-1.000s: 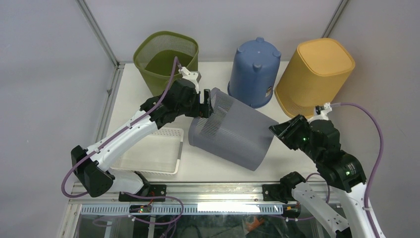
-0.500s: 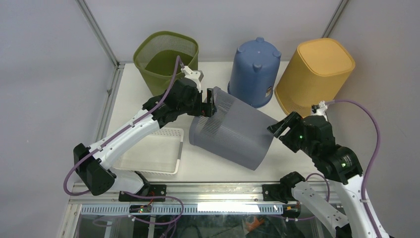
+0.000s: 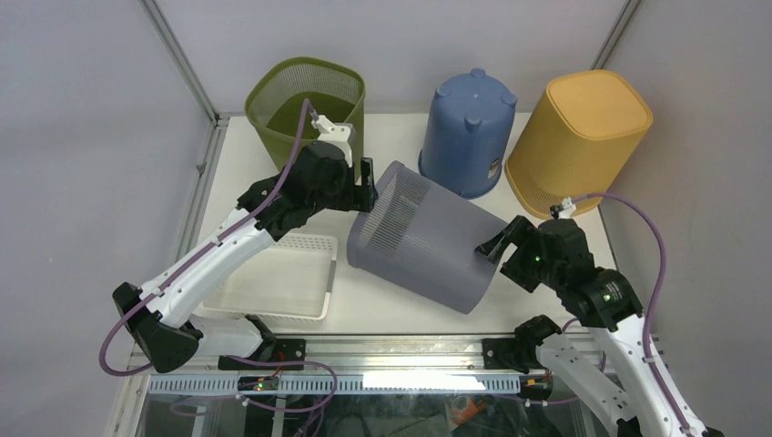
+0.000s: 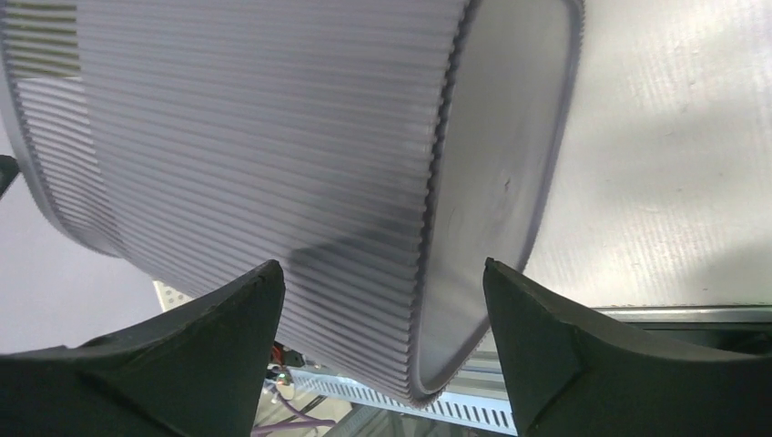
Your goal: Turn the large container upside down
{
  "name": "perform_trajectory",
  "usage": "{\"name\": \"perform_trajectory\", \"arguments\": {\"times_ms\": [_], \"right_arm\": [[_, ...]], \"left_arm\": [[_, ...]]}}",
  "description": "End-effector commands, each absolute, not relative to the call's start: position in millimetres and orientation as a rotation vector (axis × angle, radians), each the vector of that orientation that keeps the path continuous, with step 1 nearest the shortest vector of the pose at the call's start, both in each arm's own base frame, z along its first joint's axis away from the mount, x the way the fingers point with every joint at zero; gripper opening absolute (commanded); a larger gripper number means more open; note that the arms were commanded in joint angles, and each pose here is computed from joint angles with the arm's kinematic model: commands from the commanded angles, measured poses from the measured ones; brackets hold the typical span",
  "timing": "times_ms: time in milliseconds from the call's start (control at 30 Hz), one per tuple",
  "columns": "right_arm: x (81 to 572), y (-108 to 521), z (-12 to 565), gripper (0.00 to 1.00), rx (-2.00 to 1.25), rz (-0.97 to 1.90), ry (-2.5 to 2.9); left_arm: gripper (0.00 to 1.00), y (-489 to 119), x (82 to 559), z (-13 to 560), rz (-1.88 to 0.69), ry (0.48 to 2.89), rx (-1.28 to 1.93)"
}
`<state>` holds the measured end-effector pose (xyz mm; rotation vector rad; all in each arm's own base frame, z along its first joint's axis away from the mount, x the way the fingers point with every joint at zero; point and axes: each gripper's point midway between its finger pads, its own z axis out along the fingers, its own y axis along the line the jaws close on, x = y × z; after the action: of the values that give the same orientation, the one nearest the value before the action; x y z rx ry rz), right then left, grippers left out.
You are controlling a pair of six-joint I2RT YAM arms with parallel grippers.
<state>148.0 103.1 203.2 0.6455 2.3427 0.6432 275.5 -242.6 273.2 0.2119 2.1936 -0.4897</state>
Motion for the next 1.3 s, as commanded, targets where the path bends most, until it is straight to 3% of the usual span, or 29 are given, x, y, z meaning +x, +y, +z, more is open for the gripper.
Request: {"name": "perform_trajectory", "arguments": {"times_ms": [0, 333, 467, 933, 1067, 1267], "right_arm": [[156.9, 120.3, 231.8, 0.81, 0.629, 0.834, 2.211], [158.8, 131.6, 260.6, 0.48, 0.570, 0.969, 2.110], [159.4, 134.6, 289.9, 0.44, 0.520, 1.028, 2.029], [178.4, 151.1, 374.9, 0.43, 0.343, 1.103, 1.867], [181.8, 126.7, 342.5, 0.47, 0.439, 0.900, 1.970], [161.1, 77.9, 263.5, 0.69, 0.560, 0.527, 2.180]], "left_arm": [[0.77, -224.6, 275.8, 292.0, -0.430, 2.138, 0.169], [0.75, -227.1, 279.8, 245.5, -0.372, 2.226, 0.180], [0.75, -229.5, 281.7, 238.7, -0.367, 2.234, 0.190], [0.75, -256.7, 287.4, 242.4, -0.496, 2.207, 0.229], [0.75, -256.2, 291.3, 251.2, -0.490, 2.183, 0.222], [0.76, -246.3, 291.2, 278.6, -0.479, 2.114, 0.206]]}}
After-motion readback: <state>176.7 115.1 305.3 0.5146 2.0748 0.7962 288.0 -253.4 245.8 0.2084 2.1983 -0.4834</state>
